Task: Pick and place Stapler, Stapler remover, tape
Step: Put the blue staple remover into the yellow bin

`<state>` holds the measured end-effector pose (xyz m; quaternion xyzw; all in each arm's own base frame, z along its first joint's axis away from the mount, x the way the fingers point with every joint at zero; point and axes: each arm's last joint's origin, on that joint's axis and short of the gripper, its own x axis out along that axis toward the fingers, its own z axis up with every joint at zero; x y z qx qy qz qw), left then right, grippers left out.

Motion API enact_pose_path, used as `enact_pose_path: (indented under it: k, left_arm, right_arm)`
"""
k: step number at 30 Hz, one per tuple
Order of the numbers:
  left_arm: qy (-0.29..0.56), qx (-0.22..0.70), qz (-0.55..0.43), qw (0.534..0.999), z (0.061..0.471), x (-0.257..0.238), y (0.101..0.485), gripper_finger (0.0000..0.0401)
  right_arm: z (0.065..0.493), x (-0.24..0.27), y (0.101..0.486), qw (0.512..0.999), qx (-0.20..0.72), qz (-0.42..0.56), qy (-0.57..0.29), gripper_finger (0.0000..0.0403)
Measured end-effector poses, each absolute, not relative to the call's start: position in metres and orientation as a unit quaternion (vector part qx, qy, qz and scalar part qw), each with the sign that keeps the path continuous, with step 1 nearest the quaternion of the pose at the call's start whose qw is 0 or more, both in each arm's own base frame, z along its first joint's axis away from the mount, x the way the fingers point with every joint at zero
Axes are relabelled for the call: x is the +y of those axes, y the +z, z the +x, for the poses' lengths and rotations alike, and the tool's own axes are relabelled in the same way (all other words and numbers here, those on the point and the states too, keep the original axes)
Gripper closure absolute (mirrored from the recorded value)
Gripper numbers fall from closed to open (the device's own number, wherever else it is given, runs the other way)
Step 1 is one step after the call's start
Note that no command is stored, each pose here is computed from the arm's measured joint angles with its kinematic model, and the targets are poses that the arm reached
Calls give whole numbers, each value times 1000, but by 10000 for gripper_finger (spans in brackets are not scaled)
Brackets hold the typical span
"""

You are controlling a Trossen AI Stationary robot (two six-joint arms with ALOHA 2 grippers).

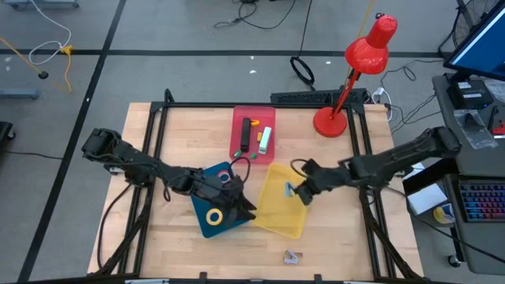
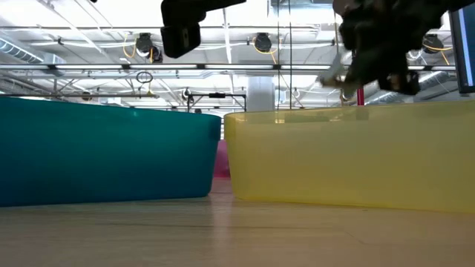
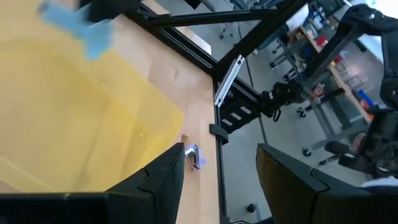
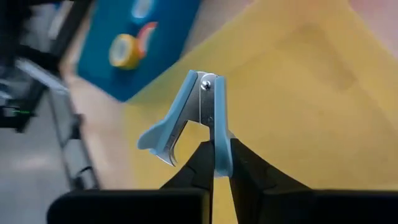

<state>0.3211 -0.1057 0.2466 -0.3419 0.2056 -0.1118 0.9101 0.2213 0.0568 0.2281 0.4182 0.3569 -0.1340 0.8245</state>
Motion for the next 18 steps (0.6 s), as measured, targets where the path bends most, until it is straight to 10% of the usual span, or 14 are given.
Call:
enact_pose_path:
  k: [18]
  left_arm:
    - [-171,169,-237,941,316,-125,252,203]
  right_arm:
    - [254,27,177,782,456,398,-145,361]
